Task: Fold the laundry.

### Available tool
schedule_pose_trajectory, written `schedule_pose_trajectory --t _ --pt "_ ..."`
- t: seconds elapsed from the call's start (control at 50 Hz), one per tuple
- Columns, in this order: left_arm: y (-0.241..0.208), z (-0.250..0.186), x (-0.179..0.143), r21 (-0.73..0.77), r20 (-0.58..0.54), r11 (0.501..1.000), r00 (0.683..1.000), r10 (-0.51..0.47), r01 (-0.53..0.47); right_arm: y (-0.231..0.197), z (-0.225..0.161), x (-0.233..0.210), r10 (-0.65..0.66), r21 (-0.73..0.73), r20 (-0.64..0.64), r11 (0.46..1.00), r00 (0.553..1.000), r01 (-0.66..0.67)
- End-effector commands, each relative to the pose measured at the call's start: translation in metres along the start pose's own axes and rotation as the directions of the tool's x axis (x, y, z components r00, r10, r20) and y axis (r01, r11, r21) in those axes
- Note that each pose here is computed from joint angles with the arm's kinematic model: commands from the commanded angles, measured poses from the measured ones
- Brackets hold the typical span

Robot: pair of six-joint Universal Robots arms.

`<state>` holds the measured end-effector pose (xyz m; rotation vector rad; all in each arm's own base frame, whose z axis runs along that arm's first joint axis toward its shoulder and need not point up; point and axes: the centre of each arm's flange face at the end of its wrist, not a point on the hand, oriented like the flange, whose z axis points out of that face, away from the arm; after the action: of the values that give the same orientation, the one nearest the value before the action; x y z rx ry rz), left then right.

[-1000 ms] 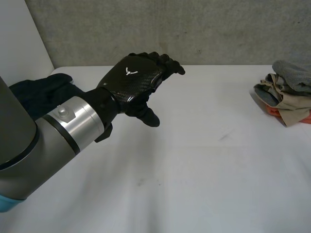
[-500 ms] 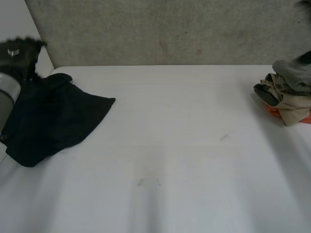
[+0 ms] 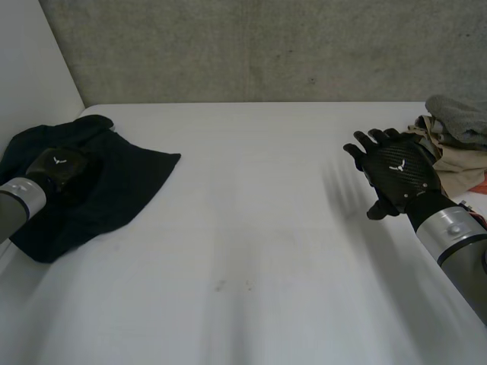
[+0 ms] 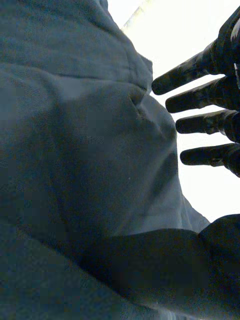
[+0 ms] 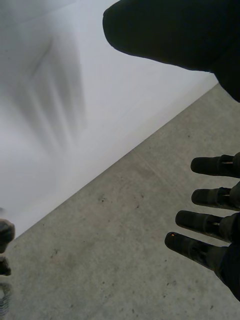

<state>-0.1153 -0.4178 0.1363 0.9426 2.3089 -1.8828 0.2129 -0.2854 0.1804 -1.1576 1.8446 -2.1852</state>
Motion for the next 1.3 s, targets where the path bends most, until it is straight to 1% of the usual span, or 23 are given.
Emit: schedule_pose_trajectory --t 0.02,0.12,0.22,0.32,0.48,0.6,0.68,0.72,0.78,0.84,0.86,0.88,0.9,0.96,0.98,1.02,1.04,1.06,1.12,1.14,1.18,1.26,1.3 --pt "-0.03 -0.04 0.014 -0.069 -0.057 0.997 0.998 -0.04 0.036 0.0 -0.001 0.0 0.004 -0.002 0.0 1.0 1.0 -0.004" --pt "-0.039 -0.069 0.042 -0.108 -0.11 0.993 0.992 -0.057 0.045 0.0 -0.001 -0.001 0.005 -0.002 0.004 1.0 1.0 -0.005" --pt "-0.039 -0.085 0.054 -0.123 -0.124 0.992 0.991 -0.047 0.032 0.0 -0.001 -0.002 0.006 -0.003 0.006 1.0 1.0 -0.006" --pt "-0.032 -0.083 0.053 -0.126 -0.116 0.992 0.993 -0.022 0.007 0.002 -0.001 -0.004 0.01 -0.009 0.013 1.0 1.0 -0.01" --pt "-0.001 -0.072 0.058 -0.213 -0.135 0.976 0.991 0.024 -0.052 0.005 -0.002 -0.008 0.018 -0.019 0.024 1.0 1.0 -0.017" --pt "0.003 -0.069 0.063 -0.223 -0.147 0.972 0.988 0.042 -0.075 0.005 -0.002 -0.008 0.016 -0.019 0.024 1.0 1.0 -0.016" --pt "-0.008 -0.065 0.069 -0.185 -0.154 0.979 0.986 0.058 -0.087 0.005 -0.003 -0.008 0.017 -0.021 0.025 1.0 1.0 -0.016" --pt "-0.023 -0.063 0.081 -0.138 -0.173 0.984 0.981 0.087 -0.111 0.006 -0.003 -0.009 0.018 -0.022 0.026 1.0 1.0 -0.017" --pt "-0.048 -0.062 0.099 -0.082 -0.172 0.99 0.98 0.101 -0.116 0.006 -0.003 -0.008 0.018 -0.024 0.022 1.0 1.0 -0.017" --pt "-0.073 -0.064 0.113 -0.026 -0.166 0.996 0.983 0.081 -0.087 0.005 -0.003 -0.005 0.015 -0.025 0.01 1.0 1.0 -0.014" --pt "-0.096 -0.066 0.13 0.03 -0.181 0.999 0.983 0.044 -0.039 0.005 -0.003 -0.004 0.012 -0.024 0.004 1.0 1.0 -0.012" --pt "-0.101 -0.067 0.136 0.045 -0.19 0.999 0.981 0.035 -0.027 0.005 -0.003 -0.003 0.01 -0.025 -0.002 1.0 1.0 -0.01" --pt "-0.117 -0.07 0.15 0.088 -0.214 0.996 0.977 0.004 0.015 0.005 -0.002 -0.001 0.008 -0.03 -0.019 1.0 1.0 -0.008" --pt "-0.142 -0.076 0.172 0.155 -0.265 0.984 0.963 -0.042 0.086 0.004 -0.002 0.003 0.002 -0.039 -0.049 0.999 0.999 -0.004" --pt "-0.154 -0.079 0.184 0.189 -0.295 0.974 0.953 -0.068 0.128 0.004 -0.001 0.007 -0.002 -0.047 -0.076 0.999 0.997 -0.002" --pt "-0.165 -0.08 0.199 0.222 -0.333 0.959 0.938 -0.093 0.174 0.004 -0.001 0.01 -0.005 -0.054 -0.102 0.999 0.995 -0.001" --pt "-0.169 -0.08 0.206 0.235 -0.35 0.952 0.931 -0.106 0.197 0.003 0.0 0.012 -0.007 -0.057 -0.116 0.998 0.993 0.0" --pt "-0.175 -0.079 0.224 0.257 -0.382 0.936 0.915 -0.13 0.24 0.003 0.0 0.015 -0.01 -0.064 -0.136 0.998 0.991 0.001" --pt "-0.184 -0.079 0.254 0.288 -0.426 0.911 0.892 -0.153 0.294 0.003 0.001 0.019 -0.014 -0.071 -0.164 0.997 0.986 0.002" --pt "-0.188 -0.08 0.272 0.314 -0.448 0.893 0.88 -0.159 0.322 0.003 0.002 0.02 -0.015 -0.074 -0.174 0.997 0.985 0.002" --pt "-0.191 -0.078 0.283 0.342 -0.451 0.877 0.878 -0.162 0.337 0.003 0.002 0.022 -0.015 -0.079 -0.185 0.997 0.983 0.0" --pt "-0.192 -0.063 0.298 0.425 -0.443 0.828 0.882 -0.161 0.365 0.003 0.002 0.023 -0.016 -0.079 -0.191 0.997 0.981 0.001" --pt "-0.193 -0.062 0.301 0.448 -0.445 0.812 0.881 -0.159 0.373 0.003 0.002 0.023 -0.015 -0.077 -0.192 0.997 0.981 0.0"
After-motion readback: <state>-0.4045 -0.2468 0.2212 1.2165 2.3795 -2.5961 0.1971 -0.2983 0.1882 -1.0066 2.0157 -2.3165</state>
